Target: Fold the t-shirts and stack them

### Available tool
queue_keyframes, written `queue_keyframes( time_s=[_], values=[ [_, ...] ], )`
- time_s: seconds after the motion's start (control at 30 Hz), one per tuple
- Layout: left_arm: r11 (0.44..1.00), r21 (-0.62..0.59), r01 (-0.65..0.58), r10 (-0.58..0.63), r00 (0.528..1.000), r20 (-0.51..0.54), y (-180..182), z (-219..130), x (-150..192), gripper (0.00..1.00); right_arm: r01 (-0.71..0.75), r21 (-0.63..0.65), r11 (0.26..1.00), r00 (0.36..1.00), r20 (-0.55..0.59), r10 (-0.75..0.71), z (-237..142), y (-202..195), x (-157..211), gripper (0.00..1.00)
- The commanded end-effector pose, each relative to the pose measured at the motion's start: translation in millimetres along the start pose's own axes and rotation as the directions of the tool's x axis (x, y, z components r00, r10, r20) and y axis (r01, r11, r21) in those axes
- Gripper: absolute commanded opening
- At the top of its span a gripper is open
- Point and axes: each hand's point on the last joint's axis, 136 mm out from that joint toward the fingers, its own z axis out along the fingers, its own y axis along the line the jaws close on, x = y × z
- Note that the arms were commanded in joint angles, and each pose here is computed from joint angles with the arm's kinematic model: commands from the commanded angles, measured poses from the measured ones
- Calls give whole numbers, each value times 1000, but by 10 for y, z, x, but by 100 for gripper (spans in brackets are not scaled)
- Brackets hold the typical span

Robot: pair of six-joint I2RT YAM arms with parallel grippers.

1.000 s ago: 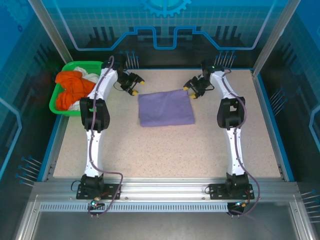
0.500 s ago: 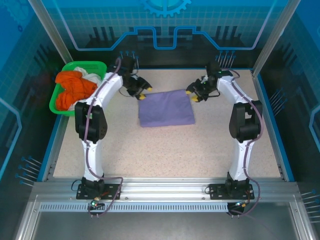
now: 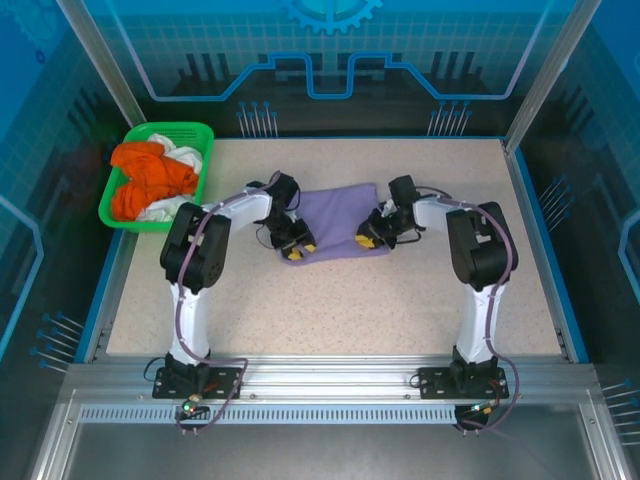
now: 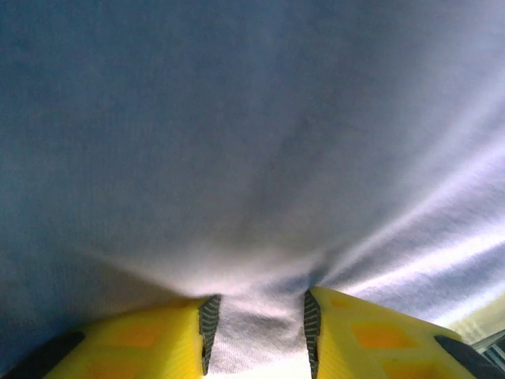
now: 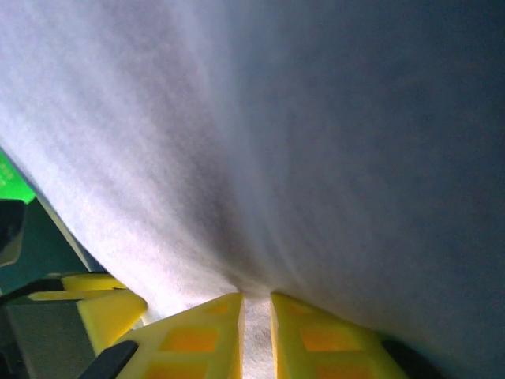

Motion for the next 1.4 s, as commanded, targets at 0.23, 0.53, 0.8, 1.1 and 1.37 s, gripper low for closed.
queue_keyframes(
  time_s=[0.23, 0.53, 0.8, 1.1, 1.37],
  values=[
    [982, -169, -87, 80, 996, -48, 648, -272, 751, 45, 58, 73, 996, 998, 3, -59, -280, -571, 872, 39],
    [997, 40, -65, 55, 973, 225, -262, -1163, -93, 54, 170, 26, 985, 963, 209, -171, -846, 279, 264, 43],
    [993, 105, -55, 38, 988, 149, -725, -669, -857, 21, 78, 102, 992, 984, 155, -93, -459, 252, -466, 23],
    [984, 26, 174, -175, 974, 144, -144, -217, -1313, 23, -49, 134, 990, 990, 136, 31, -387, -207, -932, 26],
    [987, 2, 163, -160, 965, 209, -179, -468, -1352, 34, -99, 72, 992, 973, 218, 82, -769, -233, -1147, 54]
  ],
)
